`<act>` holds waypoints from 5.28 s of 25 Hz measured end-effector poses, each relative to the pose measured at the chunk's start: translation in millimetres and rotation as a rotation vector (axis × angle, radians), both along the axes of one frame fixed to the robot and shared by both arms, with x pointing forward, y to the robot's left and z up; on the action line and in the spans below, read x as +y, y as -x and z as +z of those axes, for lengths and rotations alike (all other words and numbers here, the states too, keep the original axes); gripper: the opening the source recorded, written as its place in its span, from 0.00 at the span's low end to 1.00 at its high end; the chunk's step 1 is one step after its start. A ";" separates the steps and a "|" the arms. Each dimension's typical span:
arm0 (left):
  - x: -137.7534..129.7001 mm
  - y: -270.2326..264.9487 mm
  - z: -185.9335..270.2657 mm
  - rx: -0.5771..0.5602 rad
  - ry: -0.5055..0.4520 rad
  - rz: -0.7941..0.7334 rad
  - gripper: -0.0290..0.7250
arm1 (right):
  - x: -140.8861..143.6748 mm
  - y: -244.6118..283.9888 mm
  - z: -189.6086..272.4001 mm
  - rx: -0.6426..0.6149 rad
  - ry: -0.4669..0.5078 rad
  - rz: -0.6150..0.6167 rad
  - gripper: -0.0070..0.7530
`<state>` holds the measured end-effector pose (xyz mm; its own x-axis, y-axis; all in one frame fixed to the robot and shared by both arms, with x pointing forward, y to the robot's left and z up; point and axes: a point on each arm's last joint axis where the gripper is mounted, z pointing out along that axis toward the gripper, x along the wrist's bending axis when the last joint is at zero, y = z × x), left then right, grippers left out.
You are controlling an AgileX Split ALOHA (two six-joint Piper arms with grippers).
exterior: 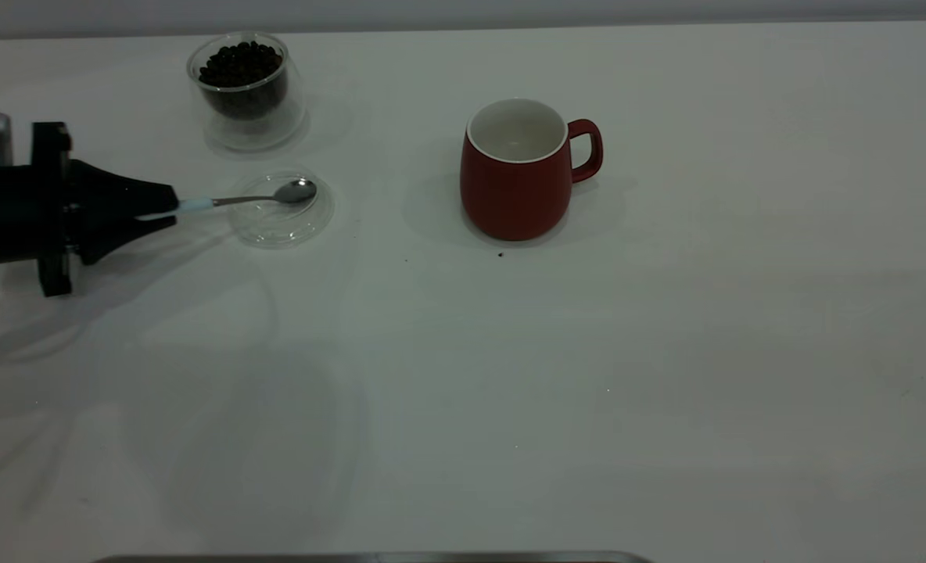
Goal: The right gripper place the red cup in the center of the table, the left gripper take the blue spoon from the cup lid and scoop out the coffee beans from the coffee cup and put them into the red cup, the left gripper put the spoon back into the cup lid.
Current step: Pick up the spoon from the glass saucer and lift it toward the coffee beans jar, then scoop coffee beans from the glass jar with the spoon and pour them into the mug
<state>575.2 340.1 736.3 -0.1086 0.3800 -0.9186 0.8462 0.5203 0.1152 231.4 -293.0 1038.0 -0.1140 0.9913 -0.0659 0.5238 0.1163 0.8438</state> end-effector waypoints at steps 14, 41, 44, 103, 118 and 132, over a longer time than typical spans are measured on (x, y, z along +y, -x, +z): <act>37.2 13.7 16.2 -0.006 0.092 0.000 0.20 | 0.0 0.0 0.0 0.000 0.000 0.000 0.79; 33.3 -76.9 104.0 -0.532 -0.498 -0.153 0.20 | 0.0 -0.1 0.1 -0.002 0.000 0.000 0.79; 30.5 -78.4 103.0 -0.569 -0.545 -0.179 0.20 | 0.0 -0.1 0.1 -0.002 0.000 0.000 0.79; 14.2 -79.5 66.9 0.028 -0.044 0.162 0.20 | -0.1 -0.1 0.1 -0.002 0.001 -0.001 0.79; 11.7 -77.6 62.6 0.033 -0.009 0.147 0.20 | -0.1 -0.1 0.1 -0.002 0.001 -0.001 0.79; 17.7 -77.0 64.0 0.032 0.007 0.160 0.20 | -0.1 -0.1 0.1 -0.002 0.001 -0.001 0.79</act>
<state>652.2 357.8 800.3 -0.1964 0.3490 -0.9163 0.7559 0.6491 0.0852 231.5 -293.1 1038.1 -0.1131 0.9913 -0.0670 0.5223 0.1167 0.8447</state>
